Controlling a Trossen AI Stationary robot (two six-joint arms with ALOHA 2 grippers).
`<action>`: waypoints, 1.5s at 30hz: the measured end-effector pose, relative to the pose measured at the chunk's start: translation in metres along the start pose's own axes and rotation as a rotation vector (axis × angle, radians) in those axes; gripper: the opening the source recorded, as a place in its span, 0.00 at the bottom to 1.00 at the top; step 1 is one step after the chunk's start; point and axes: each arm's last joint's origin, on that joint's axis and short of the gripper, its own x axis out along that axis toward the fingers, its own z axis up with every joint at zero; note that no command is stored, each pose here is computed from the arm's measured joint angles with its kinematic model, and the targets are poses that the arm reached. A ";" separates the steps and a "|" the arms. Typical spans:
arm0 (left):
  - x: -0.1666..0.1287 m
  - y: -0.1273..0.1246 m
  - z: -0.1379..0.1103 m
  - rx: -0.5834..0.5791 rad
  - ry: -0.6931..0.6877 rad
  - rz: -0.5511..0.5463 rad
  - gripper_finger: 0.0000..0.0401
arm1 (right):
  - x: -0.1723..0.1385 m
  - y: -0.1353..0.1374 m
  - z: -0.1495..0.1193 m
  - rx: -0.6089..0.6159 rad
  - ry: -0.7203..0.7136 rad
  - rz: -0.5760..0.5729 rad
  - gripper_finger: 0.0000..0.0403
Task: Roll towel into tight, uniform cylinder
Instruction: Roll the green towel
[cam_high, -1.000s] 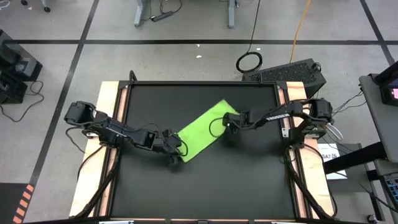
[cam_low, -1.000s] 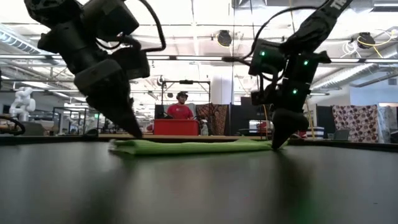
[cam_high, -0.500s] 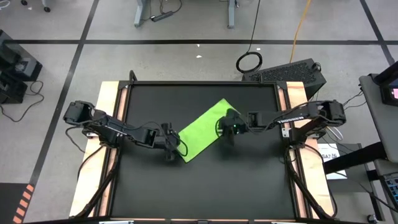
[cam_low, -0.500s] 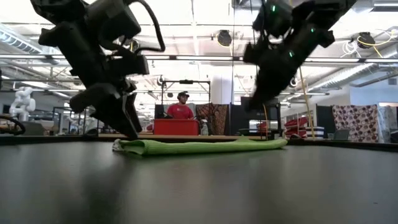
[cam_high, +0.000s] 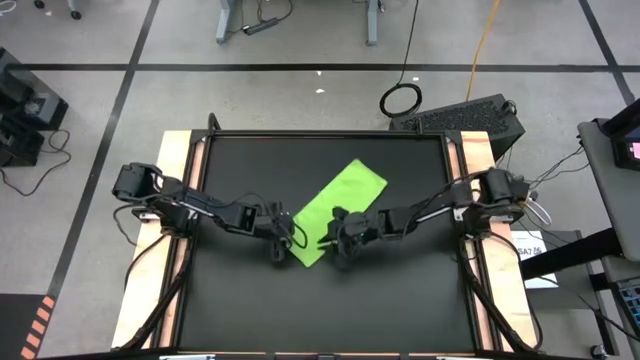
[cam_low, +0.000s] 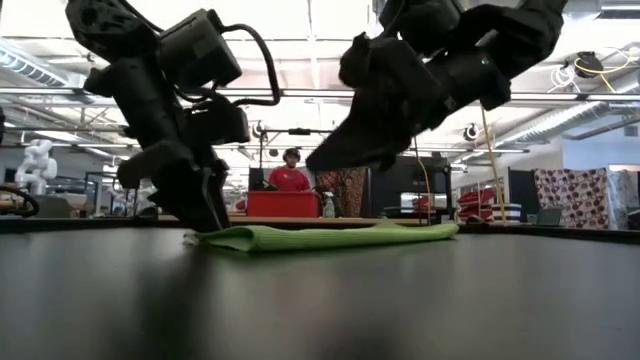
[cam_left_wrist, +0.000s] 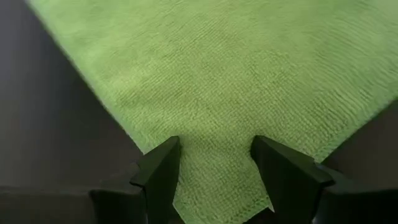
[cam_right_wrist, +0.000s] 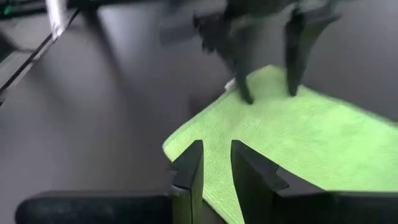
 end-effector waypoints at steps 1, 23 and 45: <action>0.000 -0.003 0.001 -0.014 -0.017 -0.023 0.54 | 0.004 0.003 -0.003 0.000 0.017 0.018 0.18; -0.016 -0.049 0.031 0.087 -0.193 -0.044 0.54 | 0.015 0.048 -0.034 -0.050 0.166 0.068 0.18; 0.010 -0.043 0.024 0.120 -0.087 -0.228 0.55 | 0.055 0.050 -0.040 -0.040 0.242 0.110 0.22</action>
